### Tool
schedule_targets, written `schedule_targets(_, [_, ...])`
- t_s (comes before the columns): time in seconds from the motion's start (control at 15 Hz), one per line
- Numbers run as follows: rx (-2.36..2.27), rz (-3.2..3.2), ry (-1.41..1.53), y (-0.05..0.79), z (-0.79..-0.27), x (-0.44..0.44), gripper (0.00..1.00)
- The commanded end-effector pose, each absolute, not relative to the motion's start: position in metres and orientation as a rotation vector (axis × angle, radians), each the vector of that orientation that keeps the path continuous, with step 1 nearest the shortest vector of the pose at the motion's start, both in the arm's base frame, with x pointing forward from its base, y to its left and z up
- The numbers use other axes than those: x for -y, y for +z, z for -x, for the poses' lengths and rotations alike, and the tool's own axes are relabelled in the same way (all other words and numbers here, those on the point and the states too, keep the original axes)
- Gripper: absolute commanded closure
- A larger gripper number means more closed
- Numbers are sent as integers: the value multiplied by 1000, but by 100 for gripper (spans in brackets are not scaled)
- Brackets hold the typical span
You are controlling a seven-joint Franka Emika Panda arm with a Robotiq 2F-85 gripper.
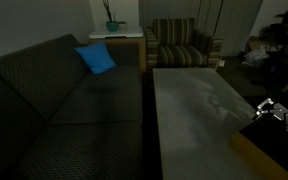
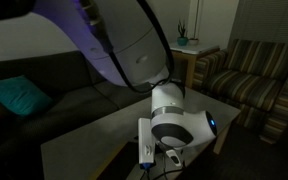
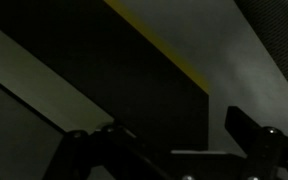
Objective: Close the book
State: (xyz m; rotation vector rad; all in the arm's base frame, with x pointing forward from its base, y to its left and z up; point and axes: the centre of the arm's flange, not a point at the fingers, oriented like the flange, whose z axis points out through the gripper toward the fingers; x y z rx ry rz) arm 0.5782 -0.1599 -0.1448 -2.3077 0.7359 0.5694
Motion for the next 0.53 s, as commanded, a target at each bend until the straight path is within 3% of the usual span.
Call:
schedule_targets(0.0, [-670, 2255, 612, -173, -612, 167, 0])
schedule_targets(0.47, [-457, 2288, 712, -141, -626, 122, 0])
